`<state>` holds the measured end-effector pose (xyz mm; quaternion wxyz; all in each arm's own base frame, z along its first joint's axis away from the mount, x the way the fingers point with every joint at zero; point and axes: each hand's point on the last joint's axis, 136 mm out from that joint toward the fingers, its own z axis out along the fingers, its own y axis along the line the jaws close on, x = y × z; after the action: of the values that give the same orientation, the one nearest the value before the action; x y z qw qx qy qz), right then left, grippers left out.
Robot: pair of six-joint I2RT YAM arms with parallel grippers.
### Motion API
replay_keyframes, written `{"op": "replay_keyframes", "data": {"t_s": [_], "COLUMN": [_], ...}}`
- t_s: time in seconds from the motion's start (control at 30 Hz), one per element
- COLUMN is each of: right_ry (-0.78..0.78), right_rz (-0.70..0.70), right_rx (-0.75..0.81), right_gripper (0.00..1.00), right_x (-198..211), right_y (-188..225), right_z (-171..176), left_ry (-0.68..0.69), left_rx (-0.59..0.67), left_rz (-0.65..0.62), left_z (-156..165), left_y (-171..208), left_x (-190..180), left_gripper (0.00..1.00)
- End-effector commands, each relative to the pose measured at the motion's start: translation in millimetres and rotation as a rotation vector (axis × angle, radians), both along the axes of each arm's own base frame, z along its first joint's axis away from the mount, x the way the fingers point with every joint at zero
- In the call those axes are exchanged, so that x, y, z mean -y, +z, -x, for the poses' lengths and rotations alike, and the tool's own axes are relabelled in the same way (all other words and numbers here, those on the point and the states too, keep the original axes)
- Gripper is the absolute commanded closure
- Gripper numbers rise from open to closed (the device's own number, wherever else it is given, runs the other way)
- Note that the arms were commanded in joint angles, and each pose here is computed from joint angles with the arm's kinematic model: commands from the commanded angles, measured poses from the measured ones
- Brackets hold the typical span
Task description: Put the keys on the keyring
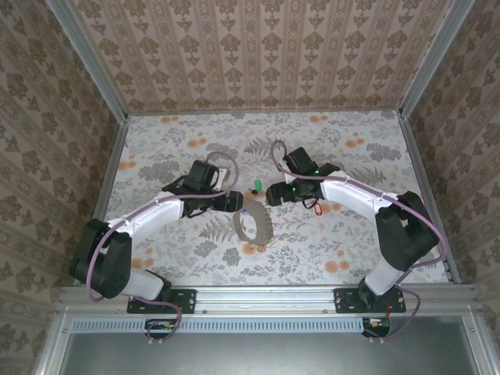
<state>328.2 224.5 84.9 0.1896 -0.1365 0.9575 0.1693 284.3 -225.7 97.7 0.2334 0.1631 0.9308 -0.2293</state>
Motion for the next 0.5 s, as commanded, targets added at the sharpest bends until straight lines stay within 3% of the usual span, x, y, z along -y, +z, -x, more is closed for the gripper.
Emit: {"op": "replay_keyframes", "data": {"t_s": [0.0, 0.07, 0.2, 0.33, 0.47], "right_ry": [0.108, 0.148, 0.171, 0.091, 0.033], "right_rz": [-0.170, -0.220, -0.273, -0.355, -0.347], "right_rx": [-0.043, -0.035, -0.052, -0.098, -0.120], "right_gripper": [0.16, 0.19, 0.35, 0.45, 0.46], "right_x": [-28.1, -35.9, -36.7, -20.0, -0.4], "right_y": [-4.4, -1.6, -6.5, -17.6, -29.5], "right_z": [9.2, 11.1, 12.3, 12.2, 18.0], "left_ry": [-0.103, -0.132, -0.184, -0.226, -0.252], "left_rx": [0.018, -0.017, -0.081, -0.094, -0.121], "left_rz": [0.066, 0.094, 0.126, 0.117, 0.106], "left_z": [-3.4, -4.2, -6.6, -7.7, -3.7], "left_y": [18.9, 15.0, 4.7, -0.1, -9.0], "left_x": [25.6, 36.0, 56.9, 74.2, 84.0], "left_gripper": [0.26, 0.37, 0.57, 0.64, 0.65]}}
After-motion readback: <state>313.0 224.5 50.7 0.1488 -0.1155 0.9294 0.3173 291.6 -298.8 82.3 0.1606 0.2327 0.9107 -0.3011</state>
